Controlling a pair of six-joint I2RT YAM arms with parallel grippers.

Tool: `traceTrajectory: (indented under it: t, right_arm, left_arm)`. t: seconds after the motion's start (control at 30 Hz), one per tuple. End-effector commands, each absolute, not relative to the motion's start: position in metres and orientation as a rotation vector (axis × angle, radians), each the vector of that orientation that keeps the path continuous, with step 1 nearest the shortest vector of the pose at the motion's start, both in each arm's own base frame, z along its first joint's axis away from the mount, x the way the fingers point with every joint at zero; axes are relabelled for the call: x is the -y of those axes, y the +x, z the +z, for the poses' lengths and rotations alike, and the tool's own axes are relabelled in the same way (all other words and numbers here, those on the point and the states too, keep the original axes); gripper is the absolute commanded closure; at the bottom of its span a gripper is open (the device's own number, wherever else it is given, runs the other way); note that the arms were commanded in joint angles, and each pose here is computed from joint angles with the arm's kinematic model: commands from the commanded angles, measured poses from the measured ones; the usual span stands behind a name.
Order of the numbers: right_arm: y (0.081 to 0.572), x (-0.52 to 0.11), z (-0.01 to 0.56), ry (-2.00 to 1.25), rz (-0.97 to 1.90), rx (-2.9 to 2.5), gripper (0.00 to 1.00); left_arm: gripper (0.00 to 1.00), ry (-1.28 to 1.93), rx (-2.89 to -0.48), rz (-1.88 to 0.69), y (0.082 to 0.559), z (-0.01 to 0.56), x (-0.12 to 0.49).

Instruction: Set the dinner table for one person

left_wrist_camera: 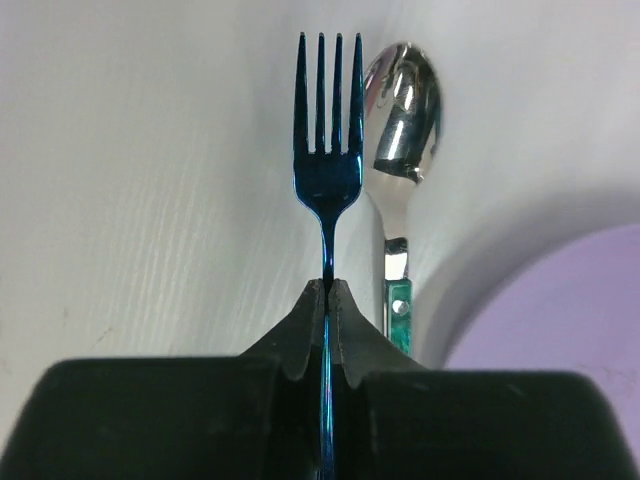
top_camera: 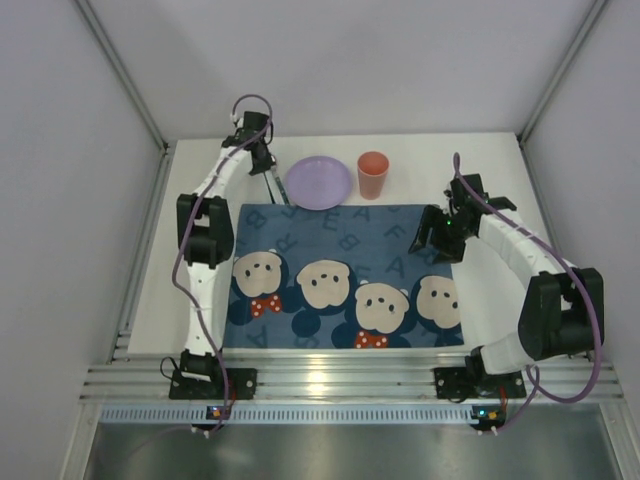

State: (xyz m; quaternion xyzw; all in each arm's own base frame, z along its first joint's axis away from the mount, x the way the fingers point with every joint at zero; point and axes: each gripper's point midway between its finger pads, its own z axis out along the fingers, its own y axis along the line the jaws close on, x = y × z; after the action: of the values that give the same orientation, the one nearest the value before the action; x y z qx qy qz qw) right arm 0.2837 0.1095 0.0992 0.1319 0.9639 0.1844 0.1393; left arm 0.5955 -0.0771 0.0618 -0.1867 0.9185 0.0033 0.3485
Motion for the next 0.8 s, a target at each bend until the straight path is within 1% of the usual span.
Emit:
traceTrajectory:
  t: [0.0,0.07,0.1,0.17,0.2,0.23,0.27,0.3,0.33,0.37,0.4,0.43,0.47,0.5,0.53,0.57,0.6,0.63,0.7,0.73,0.77]
  right_arm:
    - [0.280,-0.116,0.101,0.316,0.531,-2.786,0.30]
    - [0.279,-0.121,0.104,0.302,0.542,-2.778,0.30]
    - [0.279,-0.123,0.104,0.293,0.548,-2.773,0.30]
    - [0.275,-0.129,0.104,0.274,0.558,-2.774,0.30]
    - [0.276,-0.131,0.104,0.266,0.566,-2.767,0.30]
    - [0.272,-0.132,0.102,0.264,0.568,-2.774,0.30]
    - [0.270,-0.136,0.103,0.252,0.576,-2.768,0.30]
    - [0.269,-0.138,0.103,0.242,0.586,-2.763,0.30]
    - [0.265,-0.139,0.099,0.248,0.591,-2.772,0.30]
    - [0.263,-0.141,0.100,0.232,0.600,-2.767,0.30]
    - [0.263,-0.144,0.099,0.226,0.612,-2.762,0.30]
    - [0.260,-0.145,0.096,0.226,0.613,-2.772,0.30]
    - [0.258,-0.146,0.095,0.222,0.615,-2.772,0.30]
    - [0.257,-0.148,0.095,0.216,0.623,-2.772,0.30]
    - [0.255,-0.151,0.095,0.206,0.628,-2.772,0.30]
    - [0.255,-0.151,0.096,0.203,0.631,-2.770,0.30]
    - [0.254,-0.152,0.098,0.199,0.636,-2.766,0.30]
    - [0.253,-0.154,0.099,0.190,0.644,-2.762,0.30]
    - [0.250,-0.155,0.103,0.185,0.654,-2.749,0.30]
    - [0.249,-0.156,0.107,0.179,0.661,-2.738,0.29]
    - [0.248,-0.156,0.107,0.176,0.662,-2.735,0.29]
  left_arm:
    - [1.00,-0.346,-2.057,-0.134,0.616,0.229,0.084]
    - [1.00,-0.290,-2.059,-0.174,0.607,0.243,0.090]
    - [1.00,-0.268,-2.032,-0.191,0.598,0.265,0.092]
    - [1.00,-0.226,-2.066,-0.181,0.582,0.262,0.093]
    - [1.00,-0.207,-2.046,-0.192,0.571,0.279,0.093]
    - [1.00,-0.189,-2.055,-0.184,0.564,0.280,0.092]
    - [1.00,-0.168,-2.105,-0.149,0.553,0.266,0.088]
    - [1.00,-0.165,-2.094,-0.124,0.542,0.277,0.083]
    - [1.00,-0.154,-2.111,-0.113,0.534,0.274,0.081]
    - [1.00,-0.125,-2.167,-0.094,0.522,0.256,0.080]
    - [1.00,-0.098,-2.171,-0.119,0.510,0.262,0.083]
    - [1.00,-0.062,-2.236,-0.110,0.495,0.238,0.084]
    - [1.00,-0.041,-2.264,-0.118,0.484,0.230,0.087]
    - [1.00,-0.019,-2.261,-0.132,0.470,0.235,0.092]
    - [1.00,-0.019,-2.340,-0.128,0.449,0.204,0.092]
    - [1.00,-0.012,-2.328,-0.158,0.434,0.210,0.095]
    - [1.00,-0.004,-2.344,-0.188,0.423,0.204,0.099]
    - [1.00,0.001,-2.412,-0.203,0.402,0.175,0.101]
    - [1.00,0.037,-2.389,-0.264,0.380,0.175,0.113]
    - [1.00,0.040,-2.440,-0.270,0.362,0.153,0.114]
    - [1.00,0.045,-2.433,-0.280,0.353,0.153,0.116]
